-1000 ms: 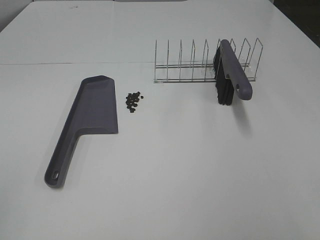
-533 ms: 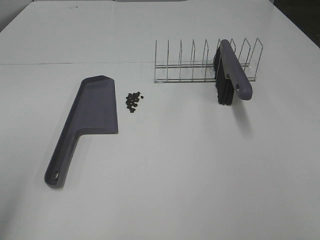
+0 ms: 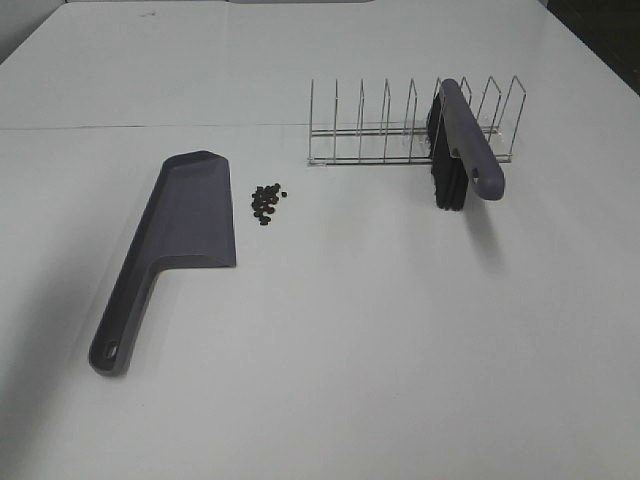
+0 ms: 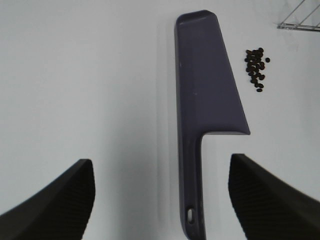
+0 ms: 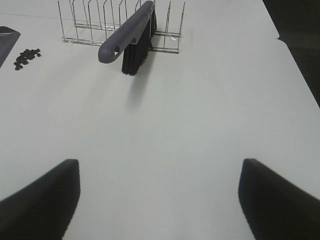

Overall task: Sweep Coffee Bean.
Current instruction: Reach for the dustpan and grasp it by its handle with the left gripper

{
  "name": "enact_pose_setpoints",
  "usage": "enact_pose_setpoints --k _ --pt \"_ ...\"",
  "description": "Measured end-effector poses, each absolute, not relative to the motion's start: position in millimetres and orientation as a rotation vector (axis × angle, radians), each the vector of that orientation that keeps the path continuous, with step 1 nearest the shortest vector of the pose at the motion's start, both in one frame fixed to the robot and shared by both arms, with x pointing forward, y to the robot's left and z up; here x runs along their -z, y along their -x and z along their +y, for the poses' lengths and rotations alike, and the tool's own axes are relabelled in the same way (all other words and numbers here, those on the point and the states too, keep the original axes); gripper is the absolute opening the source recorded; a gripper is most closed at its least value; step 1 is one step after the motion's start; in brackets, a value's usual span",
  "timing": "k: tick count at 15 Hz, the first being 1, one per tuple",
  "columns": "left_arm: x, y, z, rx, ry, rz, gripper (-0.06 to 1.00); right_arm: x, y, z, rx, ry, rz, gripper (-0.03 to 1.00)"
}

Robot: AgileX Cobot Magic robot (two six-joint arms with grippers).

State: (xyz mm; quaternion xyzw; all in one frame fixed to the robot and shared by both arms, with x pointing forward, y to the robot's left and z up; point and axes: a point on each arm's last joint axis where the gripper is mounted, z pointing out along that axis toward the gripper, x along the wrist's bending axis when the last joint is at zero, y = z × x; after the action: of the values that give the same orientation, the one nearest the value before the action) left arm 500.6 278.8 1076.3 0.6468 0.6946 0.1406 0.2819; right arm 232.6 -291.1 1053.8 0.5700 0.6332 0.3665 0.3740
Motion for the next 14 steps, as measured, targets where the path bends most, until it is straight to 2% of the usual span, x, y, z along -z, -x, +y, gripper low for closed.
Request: enact_pose_setpoints --k 4,5,6,14 --pt "-1050.6 -544.1 271.9 -0.197 -1.799 1.929 0.7 -1053.8 -232.6 -291.1 -0.939 -1.46 1.621 0.76" --pt "-1039.9 -551.2 267.2 -0.147 -1.838 1.946 0.7 -1053.8 -232.6 -291.1 -0.939 -1.46 1.621 0.76" --pt "-1014.5 -560.4 247.9 -0.051 -1.932 1.95 0.7 -1053.8 -232.6 -291.1 -0.939 -1.46 1.621 0.76" --pt "-930.3 -570.3 200.9 0.168 -2.134 2.033 0.7 -1053.8 -232.6 -291.1 -0.939 -1.46 1.621 0.76"
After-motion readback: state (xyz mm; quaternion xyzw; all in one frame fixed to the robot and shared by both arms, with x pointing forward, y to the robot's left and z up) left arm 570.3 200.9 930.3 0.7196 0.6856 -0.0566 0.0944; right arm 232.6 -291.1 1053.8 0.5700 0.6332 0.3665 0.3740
